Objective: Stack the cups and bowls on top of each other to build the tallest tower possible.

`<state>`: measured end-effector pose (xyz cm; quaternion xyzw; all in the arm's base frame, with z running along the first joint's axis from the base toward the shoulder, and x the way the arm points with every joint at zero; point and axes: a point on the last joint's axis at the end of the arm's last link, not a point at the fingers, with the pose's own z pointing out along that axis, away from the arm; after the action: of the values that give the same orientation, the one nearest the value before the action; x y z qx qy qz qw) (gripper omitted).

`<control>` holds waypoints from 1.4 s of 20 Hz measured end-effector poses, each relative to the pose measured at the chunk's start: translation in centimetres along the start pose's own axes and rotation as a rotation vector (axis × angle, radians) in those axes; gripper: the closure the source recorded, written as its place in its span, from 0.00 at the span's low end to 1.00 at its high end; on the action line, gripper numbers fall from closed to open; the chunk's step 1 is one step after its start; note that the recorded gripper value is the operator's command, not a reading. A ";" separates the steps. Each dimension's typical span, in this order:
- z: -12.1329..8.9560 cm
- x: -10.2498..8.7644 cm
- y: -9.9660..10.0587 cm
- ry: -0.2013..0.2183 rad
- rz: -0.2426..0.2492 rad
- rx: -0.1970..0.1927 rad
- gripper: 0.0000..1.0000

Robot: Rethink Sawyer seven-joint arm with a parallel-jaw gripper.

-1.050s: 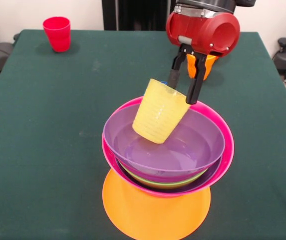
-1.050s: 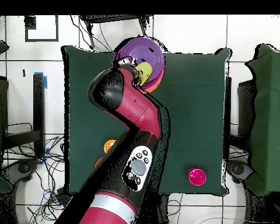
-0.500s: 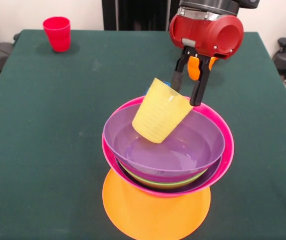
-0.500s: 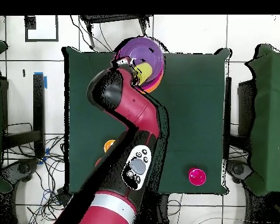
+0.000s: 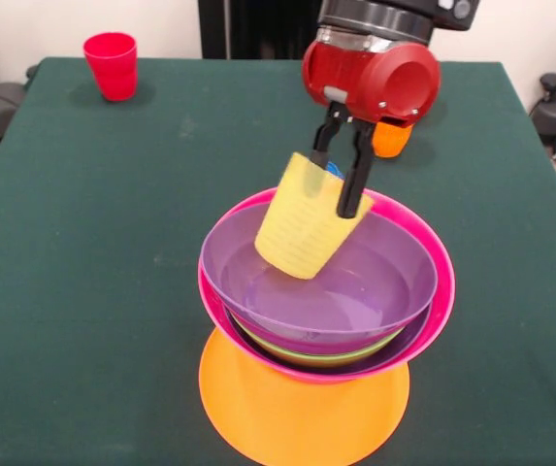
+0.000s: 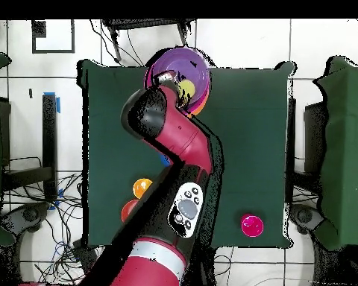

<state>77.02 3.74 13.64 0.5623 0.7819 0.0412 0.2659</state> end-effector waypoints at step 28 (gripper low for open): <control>0.4 0.8 1.8 0.192 -0.126 0.151 1.00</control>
<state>78.55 4.99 13.67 0.5239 0.8385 0.0188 0.1489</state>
